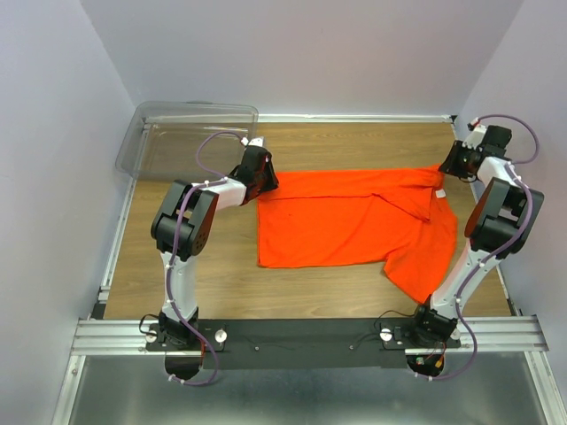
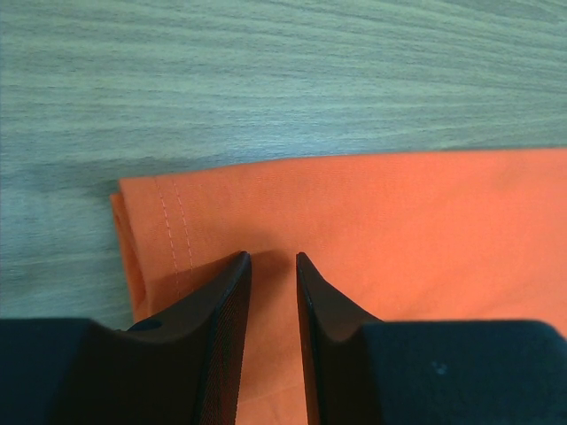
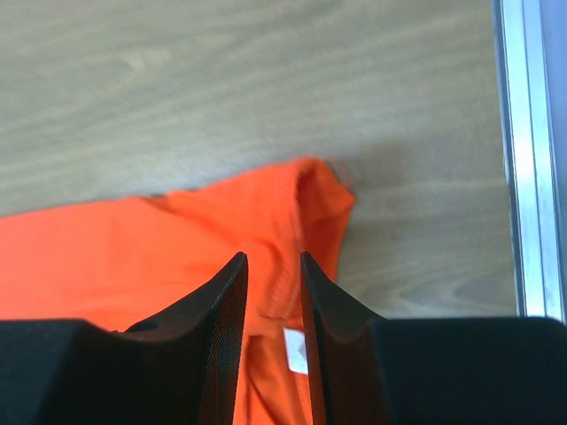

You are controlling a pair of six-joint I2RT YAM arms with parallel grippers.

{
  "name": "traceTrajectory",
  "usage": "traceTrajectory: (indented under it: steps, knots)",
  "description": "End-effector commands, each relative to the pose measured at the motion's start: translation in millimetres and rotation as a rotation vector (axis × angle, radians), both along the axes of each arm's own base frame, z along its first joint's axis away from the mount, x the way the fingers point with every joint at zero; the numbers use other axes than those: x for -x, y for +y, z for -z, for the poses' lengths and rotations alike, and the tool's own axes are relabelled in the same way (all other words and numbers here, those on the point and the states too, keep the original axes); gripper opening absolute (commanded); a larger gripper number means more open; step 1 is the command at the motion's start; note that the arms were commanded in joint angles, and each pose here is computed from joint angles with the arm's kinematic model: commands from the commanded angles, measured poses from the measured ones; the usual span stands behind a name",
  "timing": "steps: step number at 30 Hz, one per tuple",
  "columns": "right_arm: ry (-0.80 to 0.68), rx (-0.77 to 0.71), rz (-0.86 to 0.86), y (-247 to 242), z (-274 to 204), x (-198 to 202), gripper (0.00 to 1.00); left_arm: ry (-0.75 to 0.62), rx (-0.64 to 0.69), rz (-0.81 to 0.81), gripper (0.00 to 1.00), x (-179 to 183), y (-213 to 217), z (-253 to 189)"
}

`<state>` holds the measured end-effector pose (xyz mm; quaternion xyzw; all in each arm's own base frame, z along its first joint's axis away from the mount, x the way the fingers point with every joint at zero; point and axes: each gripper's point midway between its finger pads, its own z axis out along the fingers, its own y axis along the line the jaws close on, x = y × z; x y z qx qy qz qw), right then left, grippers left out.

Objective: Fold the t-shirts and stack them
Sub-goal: Fold the tshirt

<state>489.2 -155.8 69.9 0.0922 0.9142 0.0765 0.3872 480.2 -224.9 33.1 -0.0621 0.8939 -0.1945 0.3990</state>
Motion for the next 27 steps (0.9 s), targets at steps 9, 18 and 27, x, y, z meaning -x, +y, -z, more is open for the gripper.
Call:
traceTrajectory:
  steps: [9, 18, 27]
  knots:
    - [-0.048, -0.158, 0.045, -1, 0, -43, 0.36, 0.029, -0.020, 0.009, 0.35, -2, 4, 17]
    - [-0.013, -0.134, 0.065, -8, 18, -43, 0.34, 0.030, -0.022, 0.008, 0.35, -3, 4, 19]
    - [-0.013, -0.092, 0.074, -14, 15, -41, 0.33, 0.037, -0.005, 0.031, 0.35, 0, -1, 18]
